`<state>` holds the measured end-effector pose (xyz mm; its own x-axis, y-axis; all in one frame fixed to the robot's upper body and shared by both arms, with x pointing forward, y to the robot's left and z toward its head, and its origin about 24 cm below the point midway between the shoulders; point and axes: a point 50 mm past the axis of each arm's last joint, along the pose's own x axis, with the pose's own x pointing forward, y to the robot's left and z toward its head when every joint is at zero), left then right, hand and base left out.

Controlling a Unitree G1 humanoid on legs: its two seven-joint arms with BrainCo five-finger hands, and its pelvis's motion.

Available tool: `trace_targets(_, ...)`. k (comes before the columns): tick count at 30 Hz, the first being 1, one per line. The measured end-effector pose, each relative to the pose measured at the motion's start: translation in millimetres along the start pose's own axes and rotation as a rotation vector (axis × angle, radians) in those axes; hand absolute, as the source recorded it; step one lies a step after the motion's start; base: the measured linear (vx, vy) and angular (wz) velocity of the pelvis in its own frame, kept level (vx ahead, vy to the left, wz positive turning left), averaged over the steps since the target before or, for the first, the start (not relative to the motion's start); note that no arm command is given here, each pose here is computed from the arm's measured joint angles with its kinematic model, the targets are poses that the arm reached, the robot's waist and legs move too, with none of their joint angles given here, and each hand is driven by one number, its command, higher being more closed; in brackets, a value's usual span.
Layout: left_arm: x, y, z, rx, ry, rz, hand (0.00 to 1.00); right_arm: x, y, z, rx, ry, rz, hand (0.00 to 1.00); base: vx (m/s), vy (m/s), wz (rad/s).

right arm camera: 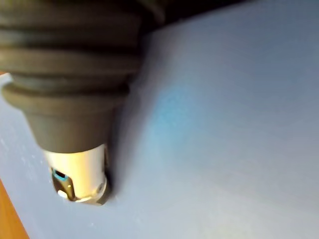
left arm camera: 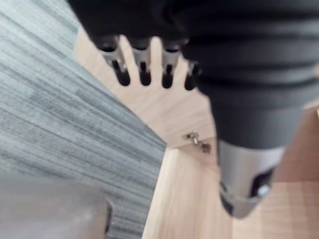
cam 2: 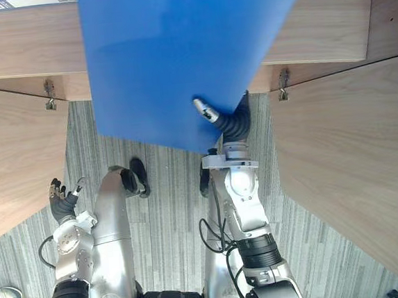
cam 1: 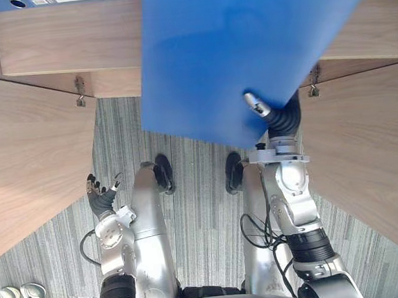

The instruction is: Walk over to the cabinet, pick up the folder, carry it to the office cabinet, place the folder inside the office cabinet, then close the office cabinet door

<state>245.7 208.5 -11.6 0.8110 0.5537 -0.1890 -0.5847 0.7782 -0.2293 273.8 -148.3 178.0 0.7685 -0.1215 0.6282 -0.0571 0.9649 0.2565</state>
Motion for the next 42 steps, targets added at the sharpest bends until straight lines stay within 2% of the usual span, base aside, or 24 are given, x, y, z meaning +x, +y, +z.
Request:
trace_targets(7,0.5,2.3,0.2,-0.018,0.003,0.003,0.0,23.3,-9.1,17.7,0.145,-0.083,-0.057,1.0,-0.06,-0.056,0.07)
trace_targets(14,1.5,4.4,1.2,-0.052,0.006,0.014,0.0,84.7,-5.7,35.2,0.294,-0.147,-0.063,1.0,-0.06,-0.052,0.06)
trace_targets(21,2.5,4.8,3.4,-0.103,0.0,0.027,0.0,125.9,-17.1,57.4,0.484,-0.181,-0.186,1.0,-0.05,-0.043,0.08)
trace_targets(29,4.2,5.1,5.5,-0.119,-0.007,0.046,0.0,149.8,-32.3,84.2,0.735,-0.28,-0.333,1.0,-0.04,-0.044,0.17)
trace_targets(35,6.0,3.5,8.9,-0.115,-0.019,0.04,0.0,161.7,-32.1,96.7,0.81,-0.307,-0.374,1.0,-0.03,-0.02,0.08)
trace_targets(36,6.8,2.0,10.1,-0.114,-0.023,0.035,0.0,165.6,-31.0,102.5,0.826,-0.316,-0.375,0.0,-0.02,-0.004,0.11)
trace_targets(42,8.0,2.6,11.2,-0.123,-0.024,0.038,0.0,178.1,-29.0,116.5,0.855,-0.327,-0.368,0.0,-0.01,0.006,0.04)
